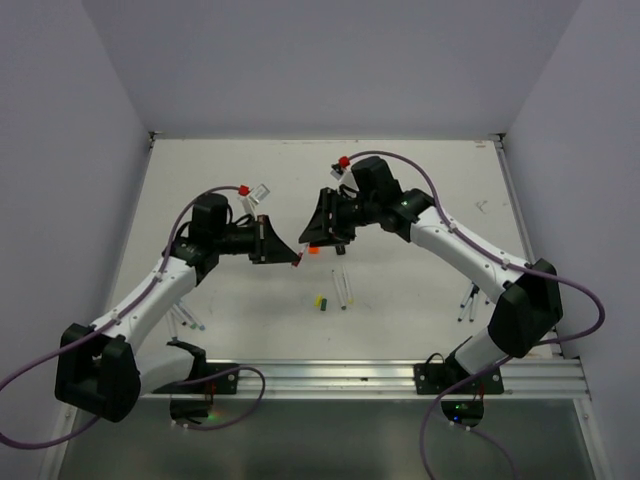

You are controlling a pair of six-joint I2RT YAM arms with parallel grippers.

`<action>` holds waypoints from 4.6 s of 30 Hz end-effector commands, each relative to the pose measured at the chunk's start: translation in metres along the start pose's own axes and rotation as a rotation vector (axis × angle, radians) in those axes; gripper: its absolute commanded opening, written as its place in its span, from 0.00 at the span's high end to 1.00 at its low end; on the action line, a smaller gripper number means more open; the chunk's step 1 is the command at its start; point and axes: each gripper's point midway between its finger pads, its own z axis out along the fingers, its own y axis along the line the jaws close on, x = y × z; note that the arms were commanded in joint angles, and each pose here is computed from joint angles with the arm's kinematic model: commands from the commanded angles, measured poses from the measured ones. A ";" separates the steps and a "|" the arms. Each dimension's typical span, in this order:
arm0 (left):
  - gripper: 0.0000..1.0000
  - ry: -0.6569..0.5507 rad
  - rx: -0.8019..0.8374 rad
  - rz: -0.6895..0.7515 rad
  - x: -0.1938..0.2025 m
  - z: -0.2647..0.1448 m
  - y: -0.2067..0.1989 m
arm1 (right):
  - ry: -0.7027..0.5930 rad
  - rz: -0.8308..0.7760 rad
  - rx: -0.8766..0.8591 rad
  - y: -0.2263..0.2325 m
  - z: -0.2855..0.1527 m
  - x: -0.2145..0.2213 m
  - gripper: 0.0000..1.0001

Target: Open the pen caps

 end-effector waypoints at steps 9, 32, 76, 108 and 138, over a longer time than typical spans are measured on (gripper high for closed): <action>1.00 -0.044 0.028 0.053 -0.037 0.005 -0.028 | 0.003 0.009 -0.012 -0.009 0.008 0.009 0.57; 1.00 -0.022 0.016 0.067 -0.018 -0.003 -0.039 | -0.069 0.043 0.058 -0.025 0.019 -0.014 0.60; 0.63 0.015 -0.050 0.078 -0.020 0.013 -0.021 | -0.060 0.053 -0.046 -0.001 0.019 -0.018 1.00; 1.00 0.010 0.491 0.126 0.015 -0.021 -0.110 | -0.384 -0.041 -0.681 0.050 -0.062 -0.081 1.00; 1.00 -0.040 -0.650 -0.009 -0.024 -0.002 0.093 | -0.143 -0.090 0.653 -0.145 -0.048 -0.074 1.00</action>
